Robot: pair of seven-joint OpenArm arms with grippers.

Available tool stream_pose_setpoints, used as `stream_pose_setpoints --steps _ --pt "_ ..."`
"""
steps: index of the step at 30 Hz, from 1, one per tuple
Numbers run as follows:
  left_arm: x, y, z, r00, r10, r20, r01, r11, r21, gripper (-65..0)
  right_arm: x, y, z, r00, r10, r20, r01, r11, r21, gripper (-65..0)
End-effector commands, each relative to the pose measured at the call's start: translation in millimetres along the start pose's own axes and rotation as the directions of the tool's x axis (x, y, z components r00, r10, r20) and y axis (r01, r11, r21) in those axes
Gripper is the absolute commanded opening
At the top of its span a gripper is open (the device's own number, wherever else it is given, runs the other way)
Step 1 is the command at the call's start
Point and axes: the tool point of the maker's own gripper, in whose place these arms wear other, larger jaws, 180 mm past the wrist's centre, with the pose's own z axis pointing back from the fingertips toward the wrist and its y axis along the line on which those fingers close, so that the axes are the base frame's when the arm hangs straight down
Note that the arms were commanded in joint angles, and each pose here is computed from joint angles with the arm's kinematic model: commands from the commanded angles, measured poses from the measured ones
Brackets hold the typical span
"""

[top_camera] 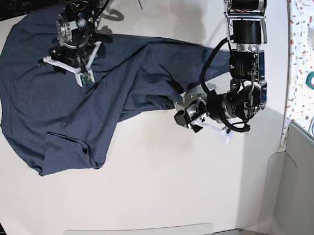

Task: Layout the t-shirt on the table in an organized manner, then fold the t-shirt properly
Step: 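Release the hem with the right gripper and move it to the shirt collar, then drag the shirt side with the left gripper away from the right gripper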

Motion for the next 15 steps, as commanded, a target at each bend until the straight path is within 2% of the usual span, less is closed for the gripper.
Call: stream_pose_setpoints --steps 1,6,15 --pt "12 -10 7 1.0 -0.013 0.014 0.013 1.0 -0.022 -29.6 4 -5 3 1.0 -0.004 0.017 0.005 1.0 -0.016 -38.5" --pt "4 -3 5 1.0 -0.004 -0.023 0.004 1.0 -0.01 -29.6 -5 -13 0 1.0 0.024 -0.016 -0.024 0.999 -0.035 -38.5" --pt "-12 -12 1 0.996 -0.004 -0.093 0.001 0.999 -0.034 -29.6 -1 -16 -1 1.0 0.024 -0.006 -0.024 0.999 -0.043 -38.5"
